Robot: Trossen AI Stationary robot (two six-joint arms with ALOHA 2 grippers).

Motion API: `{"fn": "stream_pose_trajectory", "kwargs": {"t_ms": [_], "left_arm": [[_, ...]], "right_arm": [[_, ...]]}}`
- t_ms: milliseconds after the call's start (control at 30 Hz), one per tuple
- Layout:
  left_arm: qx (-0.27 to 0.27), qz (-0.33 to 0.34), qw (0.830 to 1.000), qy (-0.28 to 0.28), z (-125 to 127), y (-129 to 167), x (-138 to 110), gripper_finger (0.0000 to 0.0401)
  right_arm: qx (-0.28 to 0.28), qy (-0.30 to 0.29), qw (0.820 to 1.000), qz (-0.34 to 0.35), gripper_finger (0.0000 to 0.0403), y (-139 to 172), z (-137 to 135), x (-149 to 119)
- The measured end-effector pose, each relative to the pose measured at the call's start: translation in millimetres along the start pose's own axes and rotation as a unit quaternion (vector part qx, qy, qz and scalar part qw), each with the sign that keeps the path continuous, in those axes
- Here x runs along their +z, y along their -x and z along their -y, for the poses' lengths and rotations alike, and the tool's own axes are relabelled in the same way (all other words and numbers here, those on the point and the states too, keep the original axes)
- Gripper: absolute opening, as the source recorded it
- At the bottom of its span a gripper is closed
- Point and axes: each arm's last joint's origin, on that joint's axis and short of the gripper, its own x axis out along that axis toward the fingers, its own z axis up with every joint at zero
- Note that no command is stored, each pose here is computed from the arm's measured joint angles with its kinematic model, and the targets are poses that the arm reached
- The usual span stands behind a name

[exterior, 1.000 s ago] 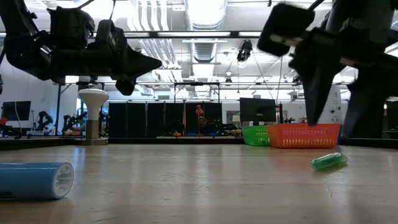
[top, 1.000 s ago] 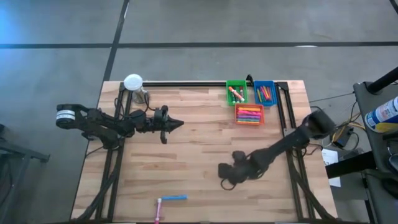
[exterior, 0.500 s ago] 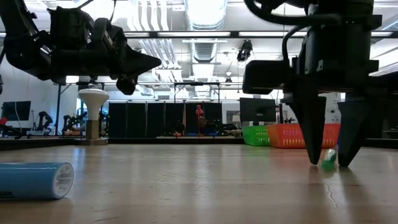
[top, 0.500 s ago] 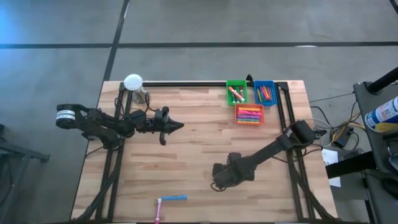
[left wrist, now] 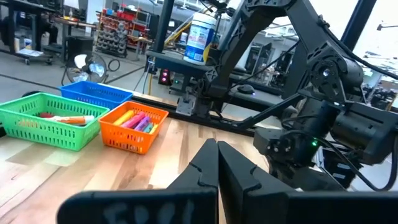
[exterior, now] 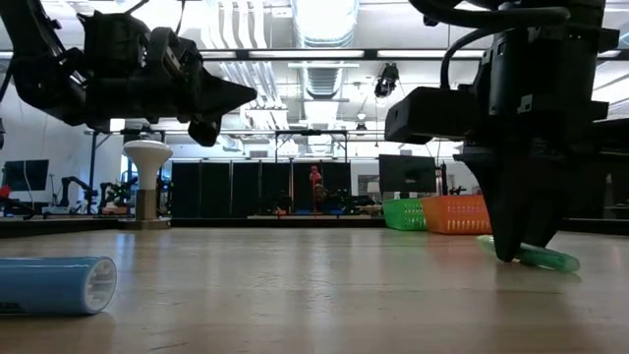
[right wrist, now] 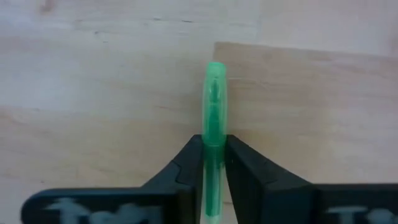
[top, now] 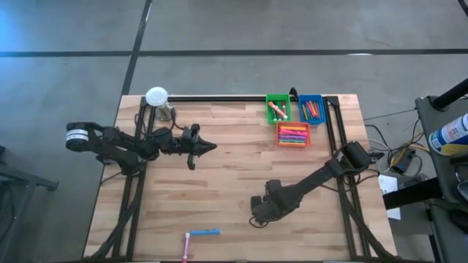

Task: Pick & Place Markers
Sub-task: Put the green pen into the blue bin

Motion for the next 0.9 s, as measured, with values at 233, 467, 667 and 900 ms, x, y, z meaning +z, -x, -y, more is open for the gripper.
{"fn": "stream_pose_trajectory", "kwargs": {"t_ms": [233,467,667,900], "left_arm": [[-0.002,-0.015,1.000,0.005,-5,3,-2,0.0000],[0.001,-0.023,1.000,0.006,-9,8,-6,0.0000],[0.005,-0.035,0.999,-0.001,-9,13,-12,0.0000],[0.012,-0.039,0.999,-0.027,-9,17,-15,0.0000]], "right_arm": [[0.076,0.047,0.993,0.083,0.0051,28,-5,16],[0.040,0.112,0.983,0.137,0.0051,85,17,86],[-0.065,0.133,0.974,0.171,0.0051,109,61,174],[-0.102,0.116,0.969,0.191,0.0051,84,122,271]]}}
